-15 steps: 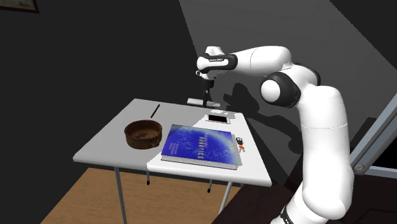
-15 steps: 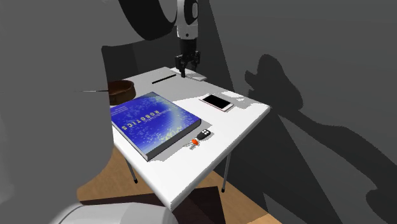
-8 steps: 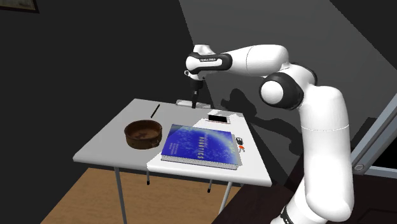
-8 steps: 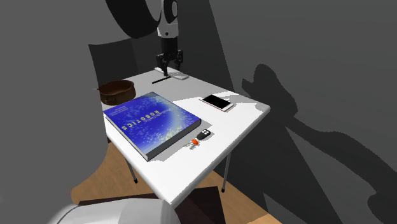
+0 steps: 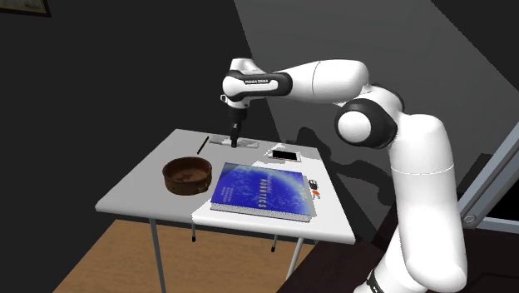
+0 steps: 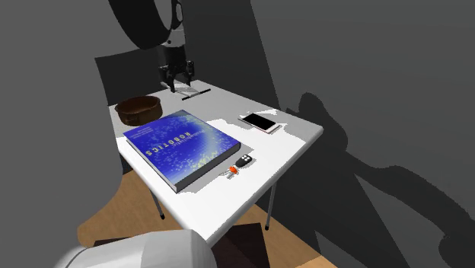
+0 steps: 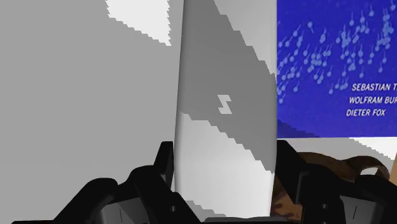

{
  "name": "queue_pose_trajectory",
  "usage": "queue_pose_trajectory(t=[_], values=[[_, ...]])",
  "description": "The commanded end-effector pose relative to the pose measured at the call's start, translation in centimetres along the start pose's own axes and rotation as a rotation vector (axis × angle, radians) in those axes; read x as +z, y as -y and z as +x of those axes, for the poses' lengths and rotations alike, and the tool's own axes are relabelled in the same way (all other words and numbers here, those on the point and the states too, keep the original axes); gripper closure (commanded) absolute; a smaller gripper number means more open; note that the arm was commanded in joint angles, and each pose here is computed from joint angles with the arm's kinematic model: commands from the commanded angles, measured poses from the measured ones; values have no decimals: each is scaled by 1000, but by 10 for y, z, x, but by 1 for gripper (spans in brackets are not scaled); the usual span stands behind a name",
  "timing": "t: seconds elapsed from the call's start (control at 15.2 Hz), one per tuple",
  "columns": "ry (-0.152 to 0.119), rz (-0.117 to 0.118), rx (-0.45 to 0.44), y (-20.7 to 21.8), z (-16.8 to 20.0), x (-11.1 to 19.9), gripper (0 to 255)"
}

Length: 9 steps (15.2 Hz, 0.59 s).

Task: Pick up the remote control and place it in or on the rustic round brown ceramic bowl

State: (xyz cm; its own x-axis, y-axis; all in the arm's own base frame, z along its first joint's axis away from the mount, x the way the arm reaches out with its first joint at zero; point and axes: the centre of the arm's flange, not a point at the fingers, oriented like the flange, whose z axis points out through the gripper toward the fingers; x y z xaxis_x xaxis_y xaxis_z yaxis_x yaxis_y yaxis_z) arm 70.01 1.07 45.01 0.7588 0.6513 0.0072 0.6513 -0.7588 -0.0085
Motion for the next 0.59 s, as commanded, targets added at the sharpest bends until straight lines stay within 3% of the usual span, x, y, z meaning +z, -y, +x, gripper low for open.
queue_pose_trajectory(t=[0.0,0.53], values=[[-1,-1,1,17,25,-4,255],[-1,-1,1,86,105,-3,255]])
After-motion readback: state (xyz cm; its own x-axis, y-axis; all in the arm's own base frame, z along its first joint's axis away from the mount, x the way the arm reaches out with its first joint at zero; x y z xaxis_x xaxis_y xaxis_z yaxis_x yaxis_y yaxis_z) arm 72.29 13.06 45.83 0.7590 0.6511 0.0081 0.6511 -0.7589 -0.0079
